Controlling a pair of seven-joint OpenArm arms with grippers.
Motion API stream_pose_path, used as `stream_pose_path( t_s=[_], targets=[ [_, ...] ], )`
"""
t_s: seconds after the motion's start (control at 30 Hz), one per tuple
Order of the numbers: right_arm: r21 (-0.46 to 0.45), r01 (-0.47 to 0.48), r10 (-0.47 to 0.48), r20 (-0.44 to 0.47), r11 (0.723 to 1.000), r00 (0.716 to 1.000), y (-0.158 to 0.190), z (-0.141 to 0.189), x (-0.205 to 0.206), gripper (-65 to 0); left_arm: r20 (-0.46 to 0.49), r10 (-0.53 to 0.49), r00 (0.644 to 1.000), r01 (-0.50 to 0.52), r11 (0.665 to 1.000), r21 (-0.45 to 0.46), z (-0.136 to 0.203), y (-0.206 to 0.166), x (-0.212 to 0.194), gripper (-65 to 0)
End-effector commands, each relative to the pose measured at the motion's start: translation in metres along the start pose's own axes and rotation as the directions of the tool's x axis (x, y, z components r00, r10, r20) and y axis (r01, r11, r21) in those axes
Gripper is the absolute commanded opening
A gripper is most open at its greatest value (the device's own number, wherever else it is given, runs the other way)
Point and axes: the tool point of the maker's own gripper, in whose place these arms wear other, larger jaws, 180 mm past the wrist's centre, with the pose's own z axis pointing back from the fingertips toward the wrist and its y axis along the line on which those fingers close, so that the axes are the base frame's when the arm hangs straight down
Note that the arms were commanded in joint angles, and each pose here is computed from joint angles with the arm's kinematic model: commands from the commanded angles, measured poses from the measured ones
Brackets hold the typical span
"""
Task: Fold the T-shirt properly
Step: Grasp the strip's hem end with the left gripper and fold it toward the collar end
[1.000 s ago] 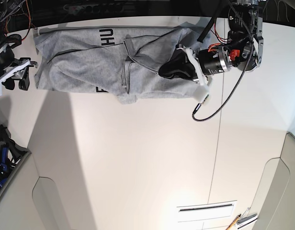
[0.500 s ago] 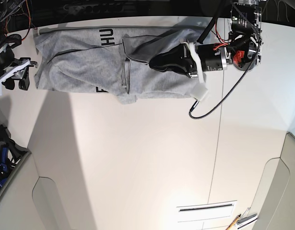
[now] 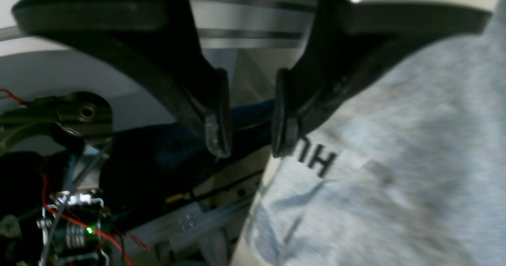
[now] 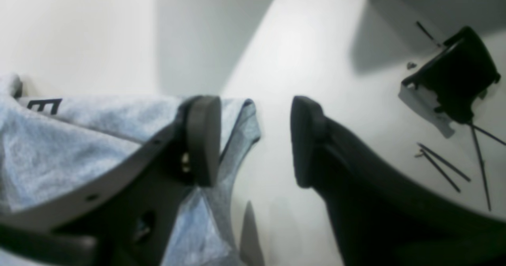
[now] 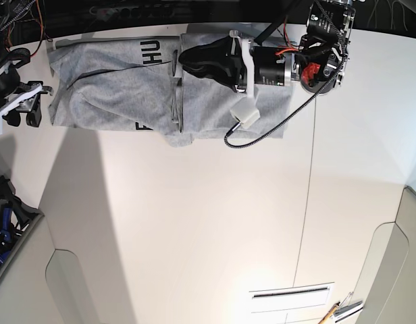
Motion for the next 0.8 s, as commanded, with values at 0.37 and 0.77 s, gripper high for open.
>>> stream_pose_path(
  t_s=[0.37, 0.77],
  targets=[
    [-0.142, 0.052, -0.05, 0.014, 0.989, 0.999, -0.027, 0.005, 0.006, -32.4, 0.054, -0.032, 0.998, 0.032, 0.999, 0.0, 0.005, -0.002, 0.016, -43.9],
    [0.089, 0.184, -0.17, -0.15, 0.979, 0.974, -0.003, -0.017, -0.044, -22.5, 0.101, -0.06, 0.993, 0.053, 0.997, 0.063, 0.019, 0.011, 0.033, -43.9]
  ],
)
